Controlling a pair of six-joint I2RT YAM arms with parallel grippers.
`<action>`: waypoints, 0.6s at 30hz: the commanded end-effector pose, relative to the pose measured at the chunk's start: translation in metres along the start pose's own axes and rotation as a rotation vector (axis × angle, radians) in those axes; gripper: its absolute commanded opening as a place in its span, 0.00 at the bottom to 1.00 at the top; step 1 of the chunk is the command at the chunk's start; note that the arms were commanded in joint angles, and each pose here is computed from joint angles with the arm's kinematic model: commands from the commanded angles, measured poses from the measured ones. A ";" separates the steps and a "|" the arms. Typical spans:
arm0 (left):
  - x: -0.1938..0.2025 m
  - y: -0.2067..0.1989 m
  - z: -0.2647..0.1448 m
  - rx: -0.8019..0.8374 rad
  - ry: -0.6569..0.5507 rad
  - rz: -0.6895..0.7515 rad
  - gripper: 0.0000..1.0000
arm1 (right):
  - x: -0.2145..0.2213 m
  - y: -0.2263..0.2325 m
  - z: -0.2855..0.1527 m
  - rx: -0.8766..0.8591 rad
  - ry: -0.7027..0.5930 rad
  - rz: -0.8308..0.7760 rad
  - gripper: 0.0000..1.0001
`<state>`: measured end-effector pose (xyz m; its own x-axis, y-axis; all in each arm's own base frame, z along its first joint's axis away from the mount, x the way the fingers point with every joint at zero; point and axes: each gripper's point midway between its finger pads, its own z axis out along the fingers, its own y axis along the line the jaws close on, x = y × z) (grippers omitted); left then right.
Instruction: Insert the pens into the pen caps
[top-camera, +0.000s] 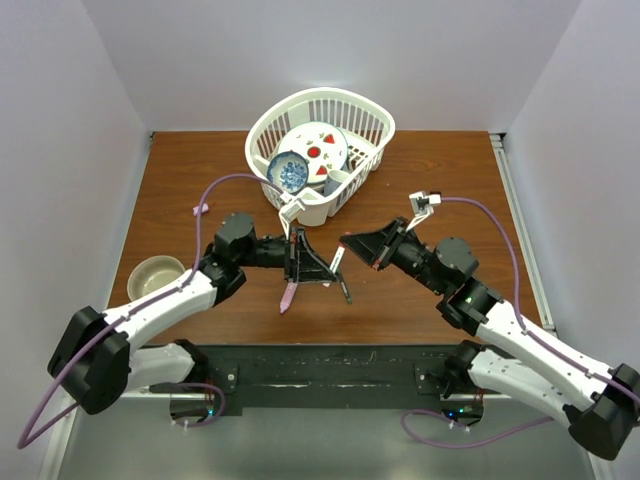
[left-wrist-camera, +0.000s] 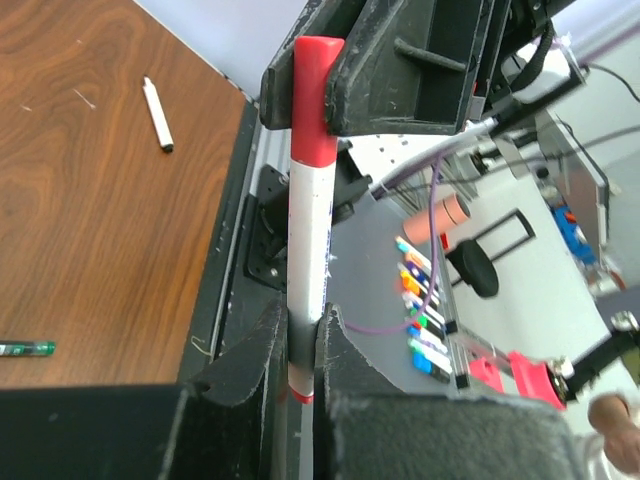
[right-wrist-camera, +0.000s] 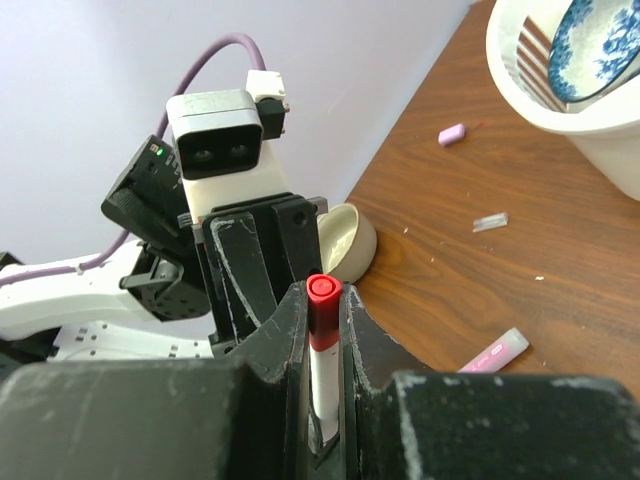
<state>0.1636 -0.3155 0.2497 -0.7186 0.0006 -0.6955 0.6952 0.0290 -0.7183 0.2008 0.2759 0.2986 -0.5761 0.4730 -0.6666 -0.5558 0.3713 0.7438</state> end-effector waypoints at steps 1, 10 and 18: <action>-0.120 -0.011 -0.009 -0.051 -0.362 0.226 0.00 | 0.134 0.009 -0.037 -0.070 0.523 0.062 0.00; -0.138 -0.004 -0.023 -0.071 -0.388 0.213 0.00 | 0.153 0.001 -0.041 0.026 0.566 -0.018 0.00; -0.143 -0.004 -0.027 -0.037 -0.379 0.205 0.00 | 0.170 0.018 -0.043 -0.053 0.638 -0.077 0.00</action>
<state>0.1649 -0.2960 0.2569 -0.7264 0.0987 -0.6801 0.6728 -0.0996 -0.7331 0.1952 0.2966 0.3054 -0.4867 0.4851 -0.7265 -0.5634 0.4613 0.6854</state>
